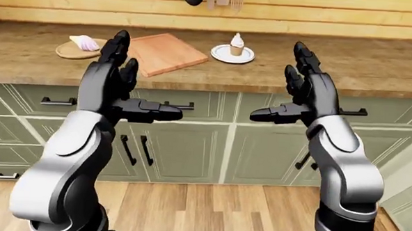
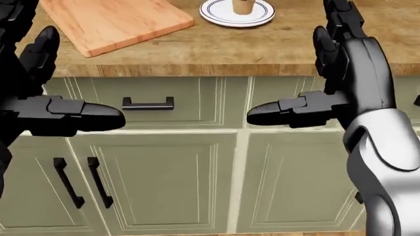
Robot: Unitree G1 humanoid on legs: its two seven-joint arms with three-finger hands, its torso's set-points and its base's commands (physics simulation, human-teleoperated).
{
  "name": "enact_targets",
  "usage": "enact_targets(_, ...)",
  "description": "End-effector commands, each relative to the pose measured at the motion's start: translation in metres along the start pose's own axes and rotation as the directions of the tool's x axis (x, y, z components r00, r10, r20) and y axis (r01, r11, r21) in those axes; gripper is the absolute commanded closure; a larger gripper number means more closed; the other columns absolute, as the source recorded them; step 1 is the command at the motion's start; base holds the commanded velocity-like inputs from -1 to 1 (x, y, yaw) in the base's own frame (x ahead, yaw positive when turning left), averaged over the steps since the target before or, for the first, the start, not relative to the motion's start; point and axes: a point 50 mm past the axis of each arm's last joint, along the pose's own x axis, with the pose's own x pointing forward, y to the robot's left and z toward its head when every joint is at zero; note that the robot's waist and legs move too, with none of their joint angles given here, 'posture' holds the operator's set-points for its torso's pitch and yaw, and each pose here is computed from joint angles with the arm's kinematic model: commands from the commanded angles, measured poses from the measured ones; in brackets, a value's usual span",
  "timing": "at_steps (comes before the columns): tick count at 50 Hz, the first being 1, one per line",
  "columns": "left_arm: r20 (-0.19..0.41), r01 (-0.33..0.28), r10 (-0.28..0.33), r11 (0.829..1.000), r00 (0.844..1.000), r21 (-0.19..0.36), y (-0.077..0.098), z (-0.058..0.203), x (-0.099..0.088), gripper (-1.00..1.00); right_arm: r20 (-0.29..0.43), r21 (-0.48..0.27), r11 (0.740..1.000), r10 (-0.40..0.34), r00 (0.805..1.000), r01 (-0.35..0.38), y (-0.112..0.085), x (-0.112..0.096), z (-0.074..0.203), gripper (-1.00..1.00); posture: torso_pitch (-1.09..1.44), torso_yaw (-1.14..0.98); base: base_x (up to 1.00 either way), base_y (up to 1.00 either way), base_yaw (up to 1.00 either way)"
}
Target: Move the dessert items from the plate to the tray.
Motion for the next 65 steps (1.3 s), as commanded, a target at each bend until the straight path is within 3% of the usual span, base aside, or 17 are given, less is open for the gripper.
enact_targets(1, 0.038, 0.022, -0.021, 1.0, 0.999, -0.004, -0.004, 0.005, 0.0, -1.0, 0.065, -0.006, 1.0, -0.01, 0.998, 0.01, -0.002, 0.0, 0.012, -1.0, 0.0, 0.0, 0.55, -0.36, 0.0)
enact_targets(26, 0.033, 0.009, -0.008, 1.0, 0.999, -0.015, 0.007, -0.002, -0.002, -1.0, 0.082, -0.001, 1.0, -0.008, 0.997, 0.008, 0.0, 0.004, 0.023, -1.0, 0.0, 0.0, 0.55, -0.24, 0.0)
enact_targets(39, 0.067, 0.005, -0.005, 1.0, 0.998, 0.001, 0.012, 0.023, 0.0, -1.0, 0.139, 0.002, 0.999, 0.046, 0.989, -0.047, 0.001, 0.002, 0.045, -1.0, 0.0, 0.0, 0.11, -0.01, 0.18)
enact_targets(48, 0.082, 0.014, -0.017, 0.999, 0.997, 0.03, 0.011, 0.035, 0.002, -1.0, 0.152, -0.012, 1.0, 0.007, 0.988, -0.005, -0.01, 0.001, 0.046, -1.0, 0.0, 0.0, 0.0, 0.09, 0.3)
enact_targets(65, 0.083, 0.04, -0.045, 0.997, 0.996, 0.068, 0.006, 0.044, 0.002, -1.0, 0.156, 0.009, 1.0, -0.009, 0.988, 0.008, -0.014, 0.001, 0.05, -1.0, 0.0, 0.0, 0.0, 0.14, 0.0)
